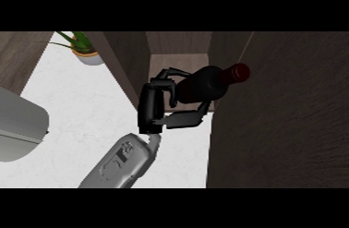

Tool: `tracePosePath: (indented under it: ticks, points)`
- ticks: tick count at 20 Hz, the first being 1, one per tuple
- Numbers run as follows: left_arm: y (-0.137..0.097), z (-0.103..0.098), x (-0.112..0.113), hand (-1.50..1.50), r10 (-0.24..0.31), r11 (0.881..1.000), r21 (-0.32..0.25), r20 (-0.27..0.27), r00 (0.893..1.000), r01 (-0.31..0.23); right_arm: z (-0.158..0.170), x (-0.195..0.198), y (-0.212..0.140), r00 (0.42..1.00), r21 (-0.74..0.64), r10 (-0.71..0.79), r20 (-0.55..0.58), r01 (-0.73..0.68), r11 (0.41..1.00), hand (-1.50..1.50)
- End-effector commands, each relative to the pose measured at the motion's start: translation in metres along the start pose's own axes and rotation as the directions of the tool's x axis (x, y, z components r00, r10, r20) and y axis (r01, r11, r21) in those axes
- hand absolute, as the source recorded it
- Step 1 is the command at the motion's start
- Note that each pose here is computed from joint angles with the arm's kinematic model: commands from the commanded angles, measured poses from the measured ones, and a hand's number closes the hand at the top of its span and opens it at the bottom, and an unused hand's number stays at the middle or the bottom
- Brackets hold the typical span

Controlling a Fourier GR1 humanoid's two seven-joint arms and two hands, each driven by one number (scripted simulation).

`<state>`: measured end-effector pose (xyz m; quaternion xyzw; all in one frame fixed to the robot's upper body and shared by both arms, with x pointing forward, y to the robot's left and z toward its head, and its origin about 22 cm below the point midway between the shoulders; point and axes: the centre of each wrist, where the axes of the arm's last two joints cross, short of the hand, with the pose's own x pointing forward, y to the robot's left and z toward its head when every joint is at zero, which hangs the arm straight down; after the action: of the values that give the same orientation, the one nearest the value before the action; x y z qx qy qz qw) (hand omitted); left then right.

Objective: Pick up the wine, place it into the cabinet and close the cabinet

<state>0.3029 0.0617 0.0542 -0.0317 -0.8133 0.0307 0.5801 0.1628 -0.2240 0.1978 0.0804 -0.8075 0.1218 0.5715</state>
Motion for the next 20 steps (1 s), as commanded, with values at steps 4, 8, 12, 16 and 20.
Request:
tracePosePath:
  ticks: [4, 8, 12, 16, 20]
  points:
    - [0.011, -0.007, -0.015, 1.5, -0.064, 0.997, 0.037, 0.019, 0.998, 0.063, 0.027, 0.014, -0.006, 0.999, 0.02, -0.021, 0.043, 0.02, 1.0, -1.5]
    - [0.013, -0.018, -0.027, 1.5, -0.07, 0.995, 0.069, 0.025, 0.997, 0.068, 0.008, 0.027, -0.002, 0.999, 0.038, -0.012, 0.049, 0.01, 0.999, -1.5]
    - [0.028, -0.016, -0.03, 1.5, -0.045, 0.995, 0.085, 0.034, 0.998, 0.042, 0.019, 0.017, -0.001, 0.999, 0.016, -0.019, 0.036, 0.018, 1.0, -1.5]
    - [0.036, -0.032, -0.032, 1.5, -0.05, 0.995, 0.083, 0.004, 0.999, 0.05, 0.013, 0.019, -0.007, 0.999, 0.008, -0.023, 0.045, 0.022, 1.0, -1.5]
    - [0.028, -0.055, -0.026, 1.5, -0.01, 0.998, 0.064, -0.021, 1.0, 0.011, 0.01, 0.02, -0.006, 0.998, 0.011, -0.035, 0.05, 0.035, 0.999, -1.5]
